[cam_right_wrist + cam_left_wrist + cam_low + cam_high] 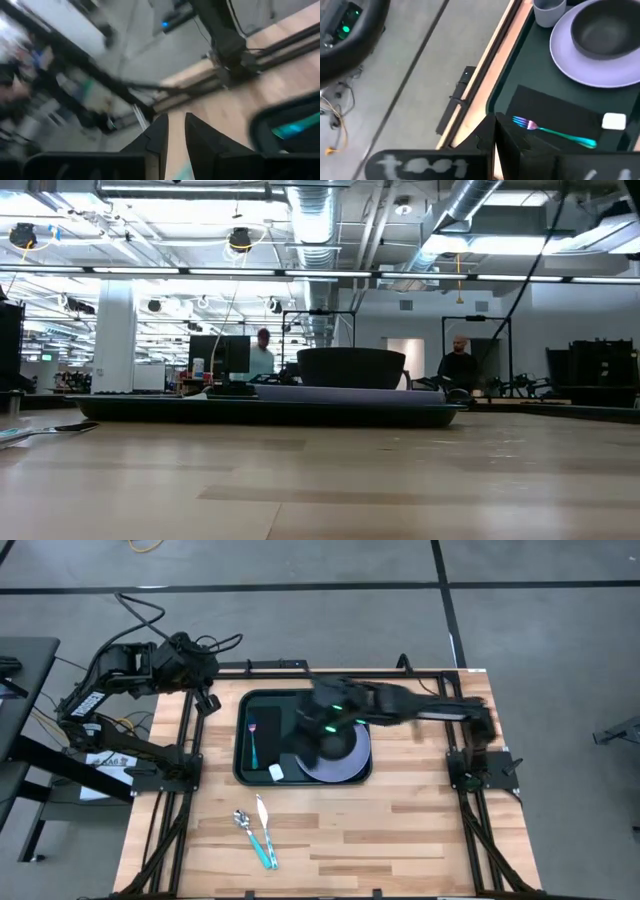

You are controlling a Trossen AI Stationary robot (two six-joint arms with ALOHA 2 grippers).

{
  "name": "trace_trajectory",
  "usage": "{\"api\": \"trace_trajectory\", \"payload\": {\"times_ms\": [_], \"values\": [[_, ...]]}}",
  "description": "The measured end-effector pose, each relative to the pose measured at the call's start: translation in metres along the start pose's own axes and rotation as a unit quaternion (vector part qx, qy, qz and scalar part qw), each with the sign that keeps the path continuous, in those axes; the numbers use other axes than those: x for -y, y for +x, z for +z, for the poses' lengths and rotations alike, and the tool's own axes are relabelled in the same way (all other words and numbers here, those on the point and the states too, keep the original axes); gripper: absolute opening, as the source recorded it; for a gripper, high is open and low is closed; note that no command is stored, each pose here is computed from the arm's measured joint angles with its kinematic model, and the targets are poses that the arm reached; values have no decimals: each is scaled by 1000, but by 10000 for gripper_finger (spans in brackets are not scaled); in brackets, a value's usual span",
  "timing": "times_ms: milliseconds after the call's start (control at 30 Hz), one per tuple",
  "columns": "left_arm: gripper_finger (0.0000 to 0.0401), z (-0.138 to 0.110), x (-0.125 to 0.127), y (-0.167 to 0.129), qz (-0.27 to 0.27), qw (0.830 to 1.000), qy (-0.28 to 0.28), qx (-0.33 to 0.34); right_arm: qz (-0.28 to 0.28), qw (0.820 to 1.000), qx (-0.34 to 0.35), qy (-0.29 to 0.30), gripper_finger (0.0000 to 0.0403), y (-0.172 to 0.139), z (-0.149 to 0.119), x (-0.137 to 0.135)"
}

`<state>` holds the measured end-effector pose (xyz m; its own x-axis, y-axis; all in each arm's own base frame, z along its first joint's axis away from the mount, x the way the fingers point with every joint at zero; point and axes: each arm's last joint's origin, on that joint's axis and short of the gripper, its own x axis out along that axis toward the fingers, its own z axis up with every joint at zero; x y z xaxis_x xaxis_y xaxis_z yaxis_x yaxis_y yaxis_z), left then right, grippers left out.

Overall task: Set up tray
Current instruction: Put the blue spoon on the black table napkin to the right of the purple fork

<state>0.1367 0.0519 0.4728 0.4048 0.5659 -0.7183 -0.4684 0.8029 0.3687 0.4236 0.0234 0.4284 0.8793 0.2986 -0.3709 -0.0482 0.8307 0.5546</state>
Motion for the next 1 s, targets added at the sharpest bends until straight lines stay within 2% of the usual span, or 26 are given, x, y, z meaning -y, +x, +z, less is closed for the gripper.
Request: {"api": "trace_trajectory", "payload": {"times_ms": [133,300,400,533,767,900,1000], "values": [[0,0,1,0,-23,999,-41,0,-17,996,-39,-76,56,-47,-14,-37],[0,0,3,0,-60,993,-99,-3,21,985,-70,-158,56,-90,-40,-71],[0,0,4,0,-66,989,-136,-6,33,980,-68,-185,56,-120,-58,-80],[0,0,4,0,-72,980,-183,-10,29,980,-50,-190,56,-151,-88,-75],[0,2,6,1,-89,963,-254,-23,127,975,65,-171,56,-188,-148,-51],[0,1,9,6,-99,954,-280,-36,187,961,130,-157,56,-206,-182,-33],[0,1,14,12,-98,949,-296,-46,225,940,192,-169,56,-219,-199,-22]]}}
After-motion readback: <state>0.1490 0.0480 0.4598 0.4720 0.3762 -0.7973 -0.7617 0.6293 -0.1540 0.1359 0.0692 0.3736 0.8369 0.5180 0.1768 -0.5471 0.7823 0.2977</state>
